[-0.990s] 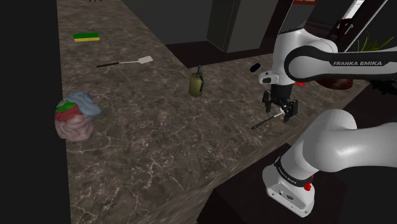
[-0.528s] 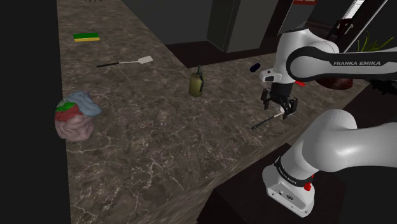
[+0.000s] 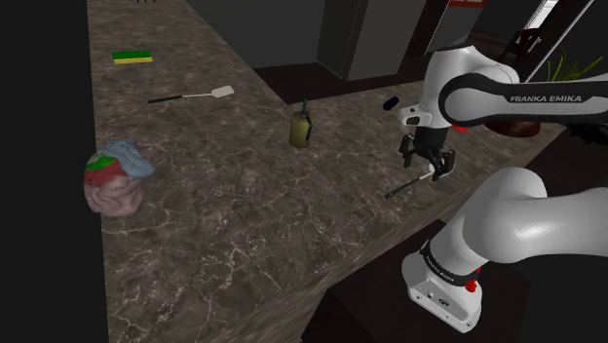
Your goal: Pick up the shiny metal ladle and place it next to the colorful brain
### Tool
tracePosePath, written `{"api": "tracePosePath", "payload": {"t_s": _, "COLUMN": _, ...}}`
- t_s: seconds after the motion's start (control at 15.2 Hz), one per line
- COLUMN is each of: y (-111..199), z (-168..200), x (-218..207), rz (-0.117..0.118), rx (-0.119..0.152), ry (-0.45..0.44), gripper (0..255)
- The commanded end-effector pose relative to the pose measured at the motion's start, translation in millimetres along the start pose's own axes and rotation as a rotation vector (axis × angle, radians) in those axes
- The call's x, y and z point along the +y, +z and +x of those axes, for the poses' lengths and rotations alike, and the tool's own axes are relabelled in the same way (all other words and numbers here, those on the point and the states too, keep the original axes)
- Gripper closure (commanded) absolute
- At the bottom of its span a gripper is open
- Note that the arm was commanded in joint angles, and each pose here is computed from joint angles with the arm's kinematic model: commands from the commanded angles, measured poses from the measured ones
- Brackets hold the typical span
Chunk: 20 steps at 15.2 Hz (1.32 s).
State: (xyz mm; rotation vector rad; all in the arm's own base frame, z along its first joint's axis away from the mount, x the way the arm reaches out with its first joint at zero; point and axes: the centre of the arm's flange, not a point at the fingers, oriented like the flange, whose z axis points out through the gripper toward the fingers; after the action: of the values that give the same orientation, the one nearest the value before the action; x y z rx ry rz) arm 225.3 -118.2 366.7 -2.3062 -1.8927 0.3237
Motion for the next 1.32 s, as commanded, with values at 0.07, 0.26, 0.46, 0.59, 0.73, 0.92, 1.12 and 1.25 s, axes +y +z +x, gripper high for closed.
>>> {"api": "tracePosePath", "payload": {"t_s": 0.07, "y": 10.3, "z": 3.0, "x": -35.0, "rz": -0.140, "rx": 0.057, "ry": 0.032, "gripper": 255}}
{"api": "tracePosePath", "payload": {"t_s": 0.26, "y": 8.5, "z": 8.3, "x": -34.2, "rz": -0.143, "rx": 0.058, "ry": 0.035, "gripper": 255}}
{"api": "tracePosePath", "payload": {"t_s": 0.46, "y": 6.0, "z": 8.4, "x": -35.6, "rz": -0.150, "rx": 0.058, "ry": 0.040, "gripper": 255}}
{"api": "tracePosePath", "payload": {"t_s": 0.59, "y": 0.8, "z": 10.4, "x": -35.4, "rz": -0.156, "rx": 0.059, "ry": 0.043, "gripper": 255}}
{"api": "tracePosePath", "payload": {"t_s": 0.73, "y": 1.9, "z": 2.9, "x": -37.1, "rz": -0.140, "rx": 0.058, "ry": 0.032, "gripper": 255}}
{"api": "tracePosePath", "payload": {"t_s": 0.92, "y": -13.4, "z": 1.7, "x": -40.9, "rz": -0.140, "rx": 0.058, "ry": 0.032, "gripper": 255}}
{"api": "tracePosePath", "payload": {"t_s": 1.12, "y": -28.8, "z": 0.5, "x": -44.8, "rz": -0.140, "rx": 0.058, "ry": 0.032, "gripper": 255}}
{"api": "tracePosePath", "payload": {"t_s": 1.25, "y": -39.0, "z": -0.3, "x": -47.3, "rz": -0.140, "rx": 0.058, "ry": 0.032, "gripper": 255}}
